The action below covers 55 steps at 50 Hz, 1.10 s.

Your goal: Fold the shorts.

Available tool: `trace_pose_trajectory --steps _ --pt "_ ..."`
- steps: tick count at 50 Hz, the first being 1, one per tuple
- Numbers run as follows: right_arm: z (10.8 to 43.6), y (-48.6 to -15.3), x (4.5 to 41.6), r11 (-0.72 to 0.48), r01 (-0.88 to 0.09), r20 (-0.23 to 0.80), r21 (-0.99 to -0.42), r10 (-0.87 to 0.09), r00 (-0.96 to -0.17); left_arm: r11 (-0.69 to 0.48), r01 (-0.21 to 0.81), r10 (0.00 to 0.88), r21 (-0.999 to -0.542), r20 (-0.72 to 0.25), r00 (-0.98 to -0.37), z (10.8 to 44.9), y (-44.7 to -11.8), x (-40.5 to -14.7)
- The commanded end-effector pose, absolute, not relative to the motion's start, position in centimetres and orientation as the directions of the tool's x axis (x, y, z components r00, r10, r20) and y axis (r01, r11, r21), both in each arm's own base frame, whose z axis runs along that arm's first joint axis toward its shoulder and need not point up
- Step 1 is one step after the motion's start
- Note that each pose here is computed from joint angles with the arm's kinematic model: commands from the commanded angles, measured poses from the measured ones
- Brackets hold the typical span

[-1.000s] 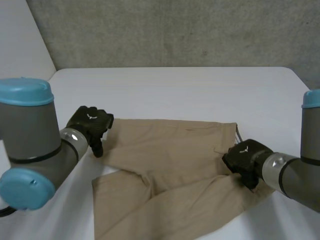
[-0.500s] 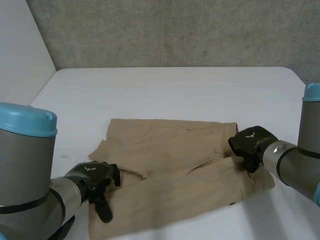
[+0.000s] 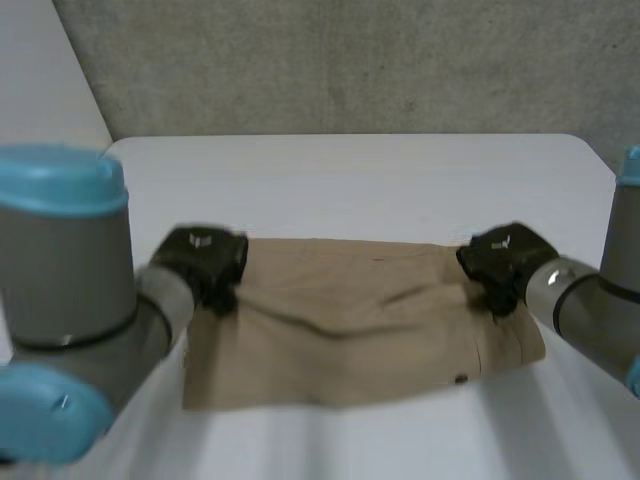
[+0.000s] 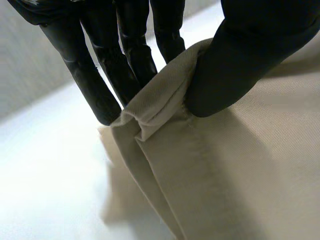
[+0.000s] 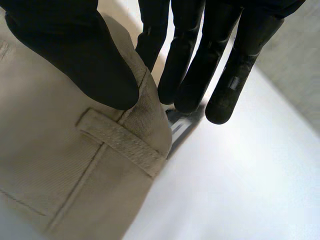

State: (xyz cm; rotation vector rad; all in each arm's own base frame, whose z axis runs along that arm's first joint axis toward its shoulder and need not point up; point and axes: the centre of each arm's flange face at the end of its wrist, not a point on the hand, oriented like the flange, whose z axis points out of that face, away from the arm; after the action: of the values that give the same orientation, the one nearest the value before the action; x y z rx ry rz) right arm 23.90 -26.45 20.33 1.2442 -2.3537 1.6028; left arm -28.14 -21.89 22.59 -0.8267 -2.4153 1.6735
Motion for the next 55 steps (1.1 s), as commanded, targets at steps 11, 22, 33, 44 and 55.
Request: trace_pose_trajectory --steps 11,22,33,44,55 --pt "18.0 -36.4 27.2 -0.059 -0.558 0.534 -0.828 -0.389 -0.751 -0.051 0.519 0.331 -0.853 -0.505 -0.797 17.7 -35.4 -32.8" --pt "13.7 -38.3 28.9 -0.176 -0.595 0.617 -0.784 -0.323 -0.717 -0.163 0.518 0.287 -0.839 -0.543 -0.789 13.5 -37.2 -34.3" --pt "21.7 -36.9 28.5 -0.296 -0.509 0.576 -0.808 -0.22 -0.787 -0.258 0.459 0.233 -0.85 -0.515 -0.825 19.4 -35.5 -33.7" --pt "23.2 -31.1 25.8 -0.131 -0.452 0.457 -0.883 -0.466 -0.758 -0.207 0.383 0.268 -0.9 -0.429 -0.863 23.4 -29.8 -30.4" --pt "16.7 -28.3 20.7 0.259 -0.371 0.188 -0.892 -0.534 -0.824 0.015 0.194 0.339 -0.981 -0.177 -0.924 20.4 -25.0 -27.4"
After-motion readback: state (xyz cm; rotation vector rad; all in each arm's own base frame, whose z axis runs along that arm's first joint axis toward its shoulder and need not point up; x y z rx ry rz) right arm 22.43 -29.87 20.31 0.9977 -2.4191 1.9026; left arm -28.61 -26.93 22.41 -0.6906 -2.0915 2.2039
